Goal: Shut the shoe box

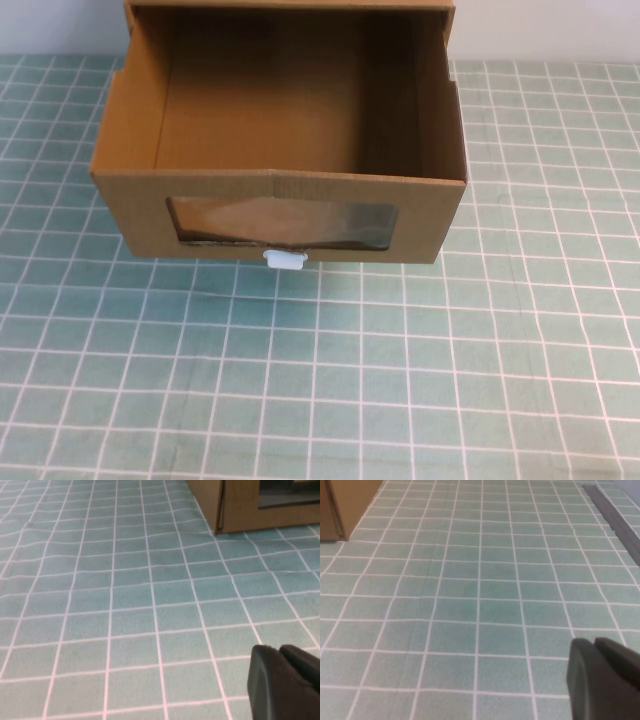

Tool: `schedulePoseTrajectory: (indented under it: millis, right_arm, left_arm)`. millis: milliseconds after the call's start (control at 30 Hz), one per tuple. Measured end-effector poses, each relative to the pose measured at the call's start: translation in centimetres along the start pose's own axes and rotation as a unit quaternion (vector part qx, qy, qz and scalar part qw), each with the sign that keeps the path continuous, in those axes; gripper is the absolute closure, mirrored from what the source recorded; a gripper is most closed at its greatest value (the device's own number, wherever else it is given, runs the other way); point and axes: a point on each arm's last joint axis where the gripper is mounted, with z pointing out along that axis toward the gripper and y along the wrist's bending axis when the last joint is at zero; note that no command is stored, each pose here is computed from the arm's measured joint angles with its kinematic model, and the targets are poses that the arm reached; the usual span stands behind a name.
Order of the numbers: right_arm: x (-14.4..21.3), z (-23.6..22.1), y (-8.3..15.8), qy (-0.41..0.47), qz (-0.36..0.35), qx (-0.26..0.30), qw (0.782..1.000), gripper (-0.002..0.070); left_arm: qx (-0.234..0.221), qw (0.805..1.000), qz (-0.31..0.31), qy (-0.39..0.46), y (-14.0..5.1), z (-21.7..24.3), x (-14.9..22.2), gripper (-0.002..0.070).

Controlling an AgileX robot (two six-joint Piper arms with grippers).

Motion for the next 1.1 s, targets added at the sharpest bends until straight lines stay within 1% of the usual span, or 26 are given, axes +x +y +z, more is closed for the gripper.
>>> schedulePoseTrajectory:
  millis: [100,167,233,333,433,467,533,600,700,833,900,933,967,1033,1100]
  right_arm:
    - [-0.3,0.0,0.0,-0.019,0.001,0.000,1.000,0.0690]
    - [-1.1,-0.1,0.0,-0.059,0.001,0.002,0.998,0.0690]
    - [-2.0,-0.2,-0.1,-0.111,0.001,0.004,0.994,0.0690]
    - [-3.8,-0.8,-0.2,-0.212,0.002,0.008,0.977,0.0690]
    - [-5.5,-1.9,-0.2,-0.321,0.002,0.013,0.947,0.0690]
    - [-6.0,-2.2,-0.3,-0.351,0.002,0.014,0.936,0.0690]
    - [-6.6,-2.9,-0.3,-0.398,0.002,0.016,0.917,0.0690]
    - [-7.1,-3.5,-0.3,-0.436,0.002,0.018,0.900,0.0690]
    - [-7.6,-4.1,-0.3,-0.473,0.002,0.020,0.881,0.0690]
    - [-8.0,-4.7,-0.3,-0.509,0.002,0.021,0.861,0.0690]
    - [-8.2,-5.3,-0.4,-0.536,0.010,0.017,0.844,0.0690]
    - [-8.4,-5.6,-0.4,-0.554,0.016,0.013,0.832,0.0690]
    - [-8.5,-5.9,-0.4,-0.570,0.023,0.009,0.821,0.0690]
    - [-8.7,-6.7,-0.4,-0.607,0.045,-0.009,0.793,0.0690]
    - [-9.1,-7.4,-0.4,-0.630,0.071,-0.030,0.773,0.0690]
  left_arm:
    - [-0.001,1.000,-0.001,-0.019,0.0,0.0,-0.4,0.0680]
    - [-0.001,0.999,-0.002,-0.050,0.0,0.0,-0.9,0.0680]
    - [-0.003,0.995,-0.003,-0.101,0.1,-0.2,-1.8,0.0680]
    - [-0.004,0.981,-0.010,-0.194,0.1,-0.7,-3.5,0.0680]
    - [0.000,0.952,-0.031,-0.304,0.2,-1.7,-5.3,0.0680]
    - [0.001,0.940,-0.036,-0.340,0.2,-2.1,-5.8,0.0680]
    - [0.004,0.915,-0.041,-0.401,0.2,-2.9,-6.7,0.0680]
    - [0.005,0.895,-0.042,-0.444,0.3,-3.6,-7.2,0.0680]
    - [0.006,0.880,-0.042,-0.473,0.3,-4.1,-7.6,0.0680]
    - [0.006,0.874,-0.042,-0.484,0.3,-4.3,-7.7,0.0680]
    - [0.010,0.862,-0.048,-0.505,0.3,-4.6,-7.9,0.0680]
    - [0.016,0.850,-0.056,-0.524,0.3,-5.0,-8.1,0.0680]
    - [0.023,0.834,-0.065,-0.547,0.3,-5.5,-8.3,0.0680]
    - [0.035,0.803,-0.077,-0.591,0.3,-6.4,-8.7,0.0680]
    - [0.045,0.773,-0.084,-0.627,0.4,-7.4,-9.3,0.0680]
